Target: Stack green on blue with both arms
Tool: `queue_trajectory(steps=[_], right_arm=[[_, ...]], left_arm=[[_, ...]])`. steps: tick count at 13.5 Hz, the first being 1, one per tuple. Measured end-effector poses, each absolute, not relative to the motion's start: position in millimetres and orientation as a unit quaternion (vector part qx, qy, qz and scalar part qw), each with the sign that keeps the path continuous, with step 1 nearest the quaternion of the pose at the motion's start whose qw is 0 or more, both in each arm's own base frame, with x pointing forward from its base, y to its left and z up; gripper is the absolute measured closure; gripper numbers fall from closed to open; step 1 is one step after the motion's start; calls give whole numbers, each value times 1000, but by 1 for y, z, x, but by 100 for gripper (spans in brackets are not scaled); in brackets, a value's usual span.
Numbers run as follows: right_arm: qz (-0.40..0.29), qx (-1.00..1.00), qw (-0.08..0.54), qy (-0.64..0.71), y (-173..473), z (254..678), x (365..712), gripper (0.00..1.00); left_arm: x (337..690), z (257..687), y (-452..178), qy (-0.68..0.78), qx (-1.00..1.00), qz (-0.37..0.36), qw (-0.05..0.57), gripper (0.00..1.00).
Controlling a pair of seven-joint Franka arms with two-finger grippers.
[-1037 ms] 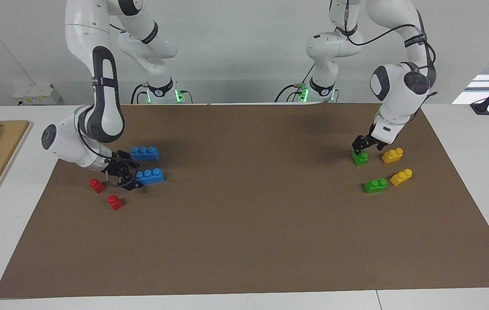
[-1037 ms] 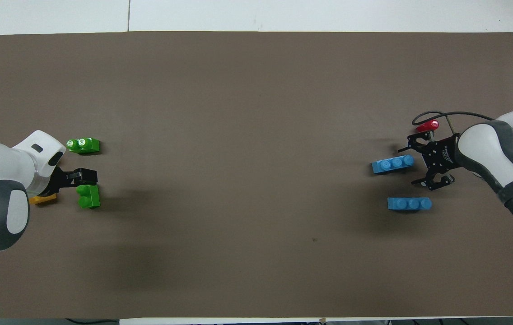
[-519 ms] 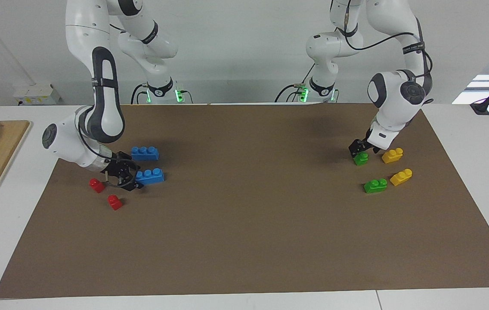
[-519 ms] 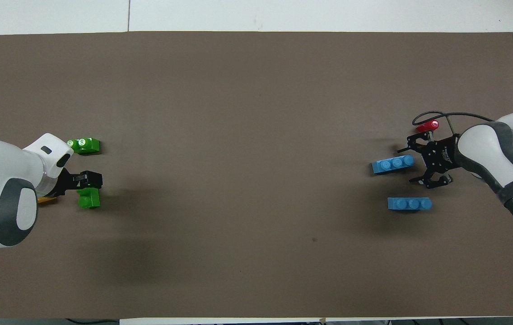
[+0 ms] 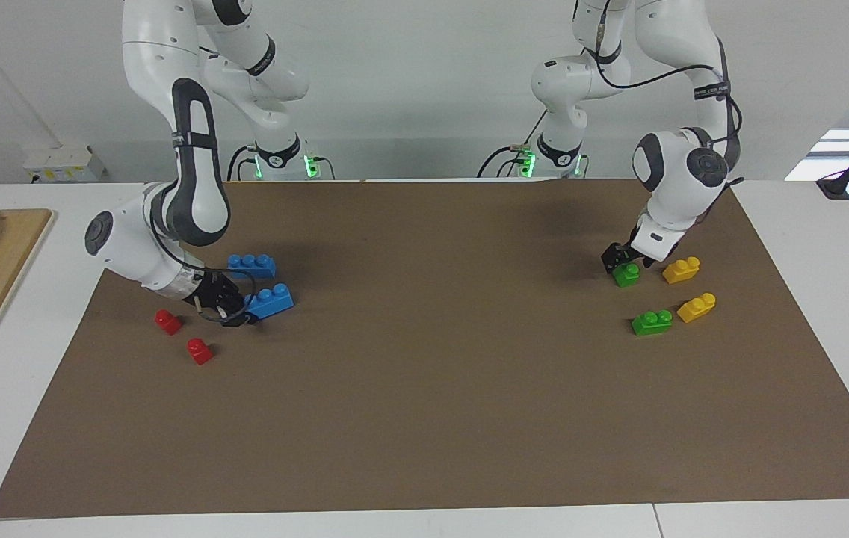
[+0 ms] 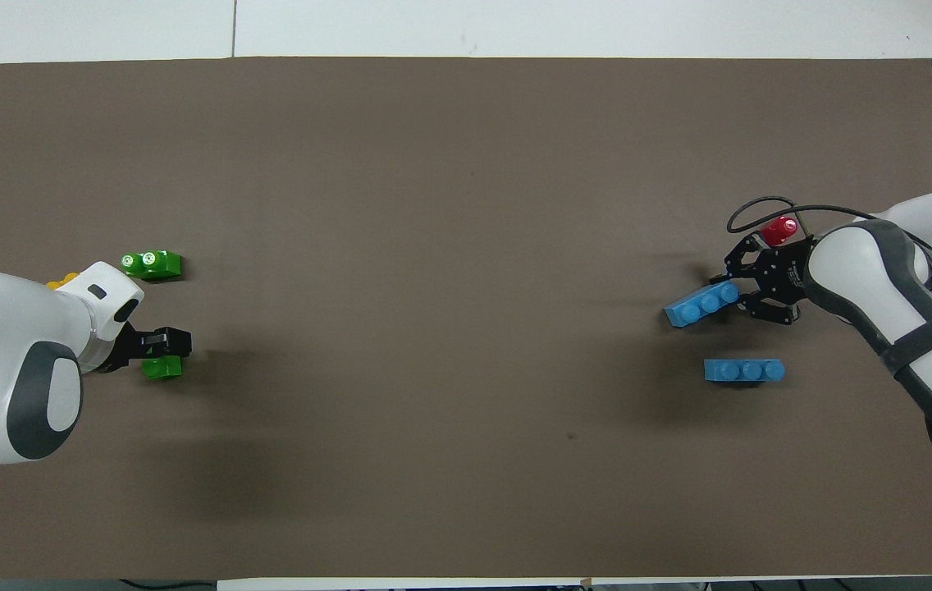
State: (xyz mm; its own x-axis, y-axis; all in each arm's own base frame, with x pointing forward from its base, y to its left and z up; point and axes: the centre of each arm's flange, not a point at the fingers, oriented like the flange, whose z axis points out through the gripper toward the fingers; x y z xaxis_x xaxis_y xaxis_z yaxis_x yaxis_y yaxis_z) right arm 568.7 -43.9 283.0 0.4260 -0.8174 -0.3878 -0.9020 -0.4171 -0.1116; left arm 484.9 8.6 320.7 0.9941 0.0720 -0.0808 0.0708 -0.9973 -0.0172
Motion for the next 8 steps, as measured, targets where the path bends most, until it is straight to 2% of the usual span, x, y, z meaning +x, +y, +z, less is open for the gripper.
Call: queue_trajectory(steps=[2,4,6,7,8], right_arm=[[131,-813,155,546,-25,303,585,65],[130,-791,162,576,12,329,603,65],[148,-760,186,605,59,347,612,65],[158,-746,188,619,83,353,612,65],[165,-736,187,629,105,357,611,65]], left_arm=[[484,320,9,-36,-998,42,7,10],[484,320,9,-36,-998,42,7,32],[484,320,9,-36,-998,42,7,60],[484,320,8,-36,-998,42,7,66],[484,320,8,-35,-998,42,7,66]])
